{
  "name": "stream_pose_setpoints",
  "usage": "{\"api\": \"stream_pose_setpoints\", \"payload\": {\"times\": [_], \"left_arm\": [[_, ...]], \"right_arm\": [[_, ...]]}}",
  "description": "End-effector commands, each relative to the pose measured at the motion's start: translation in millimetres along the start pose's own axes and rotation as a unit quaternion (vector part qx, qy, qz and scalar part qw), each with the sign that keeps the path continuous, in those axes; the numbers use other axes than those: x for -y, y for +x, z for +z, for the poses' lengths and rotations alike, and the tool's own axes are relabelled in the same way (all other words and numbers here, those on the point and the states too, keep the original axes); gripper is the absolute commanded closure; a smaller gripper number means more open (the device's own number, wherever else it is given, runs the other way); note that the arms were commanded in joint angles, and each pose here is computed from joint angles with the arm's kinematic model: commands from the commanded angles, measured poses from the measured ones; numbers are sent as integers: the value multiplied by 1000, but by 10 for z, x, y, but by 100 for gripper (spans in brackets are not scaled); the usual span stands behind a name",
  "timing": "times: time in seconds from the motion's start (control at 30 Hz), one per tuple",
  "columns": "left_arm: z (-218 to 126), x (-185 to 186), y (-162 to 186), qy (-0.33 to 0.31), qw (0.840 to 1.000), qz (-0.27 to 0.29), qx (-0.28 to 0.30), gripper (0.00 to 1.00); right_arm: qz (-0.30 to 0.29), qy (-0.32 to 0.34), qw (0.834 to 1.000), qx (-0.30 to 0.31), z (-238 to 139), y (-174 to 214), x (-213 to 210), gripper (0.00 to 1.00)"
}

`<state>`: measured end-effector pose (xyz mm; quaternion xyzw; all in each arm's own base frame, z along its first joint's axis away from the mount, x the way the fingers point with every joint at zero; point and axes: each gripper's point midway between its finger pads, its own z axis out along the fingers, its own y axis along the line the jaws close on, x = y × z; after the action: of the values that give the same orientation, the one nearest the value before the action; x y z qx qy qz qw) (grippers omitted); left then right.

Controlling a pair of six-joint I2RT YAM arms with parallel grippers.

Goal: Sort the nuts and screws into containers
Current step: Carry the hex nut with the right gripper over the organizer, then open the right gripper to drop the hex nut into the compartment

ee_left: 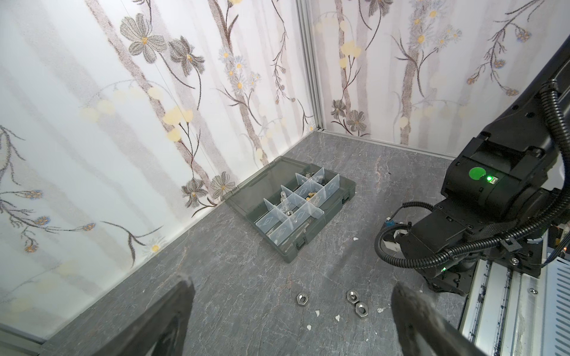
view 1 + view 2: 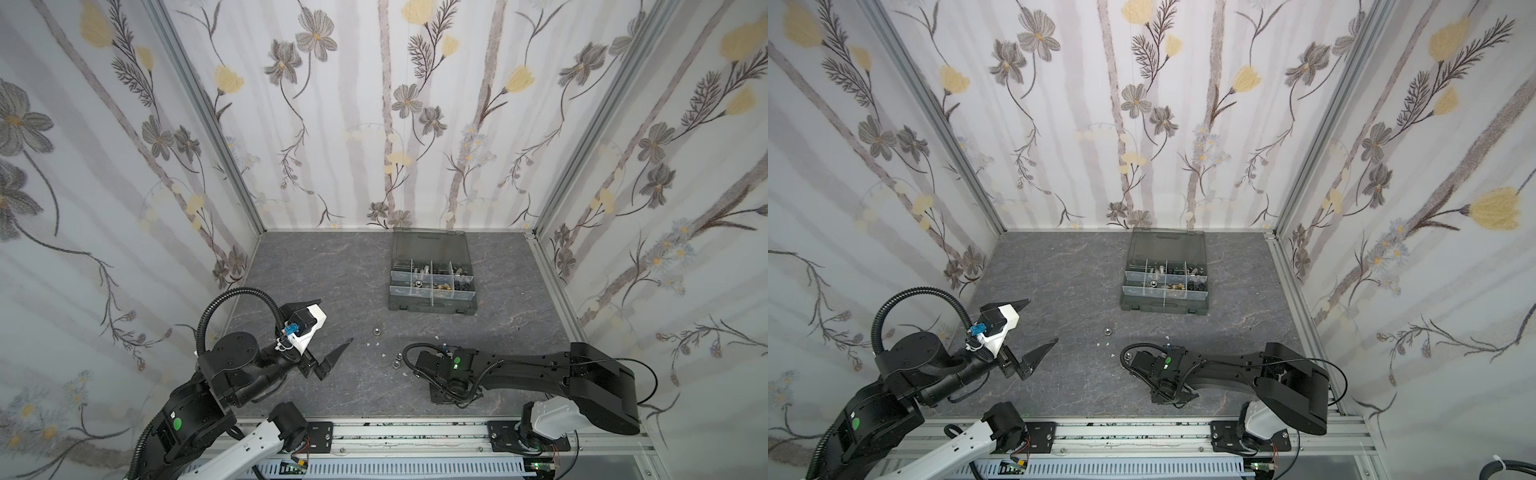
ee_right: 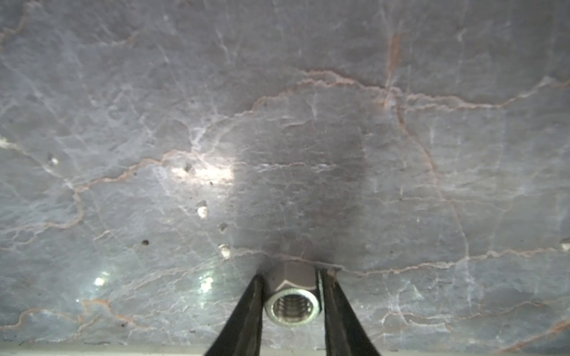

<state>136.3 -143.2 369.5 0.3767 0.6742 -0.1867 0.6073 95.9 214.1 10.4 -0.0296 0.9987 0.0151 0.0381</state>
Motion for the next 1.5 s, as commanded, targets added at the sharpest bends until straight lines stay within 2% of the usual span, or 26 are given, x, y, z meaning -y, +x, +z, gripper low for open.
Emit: {"api": "stream_pose_setpoints", "payload": {"times": [0.0, 0.23, 0.43, 0.63, 0.77, 1.0, 1.27, 1.47], "left_arm": [[14, -15, -54, -4, 1000, 5, 11, 0], [30, -22, -56, -6, 1000, 6, 11, 0], [33, -26, -51, -6, 1000, 7, 8, 0], [29, -41, -61, -11, 1000, 3, 11, 0], [42, -46, -49, -12, 1000, 5, 9, 0], [60, -59, -30, -16, 1000, 8, 2, 0], [63, -78, -48, -21, 1000, 10, 4, 0], [73, -77, -43, -21, 1000, 10, 2, 0]], "right_arm": [[-7, -2, 1000, -5, 42, 23, -7, 71], [-14, -3, 1000, 2, 6, -37, 9, 76], [-40, -4, 999, 22, -204, -379, -99, 79], [-73, 1, 995, 66, -517, -988, -159, 79], [-106, 32, 991, 77, -639, -1403, -131, 80], [-134, 50, 981, 129, -836, -2302, -205, 80], [-122, 30, 974, 188, -876, -3132, -324, 80], [-113, 37, 974, 191, -651, -3472, -310, 80]]}}
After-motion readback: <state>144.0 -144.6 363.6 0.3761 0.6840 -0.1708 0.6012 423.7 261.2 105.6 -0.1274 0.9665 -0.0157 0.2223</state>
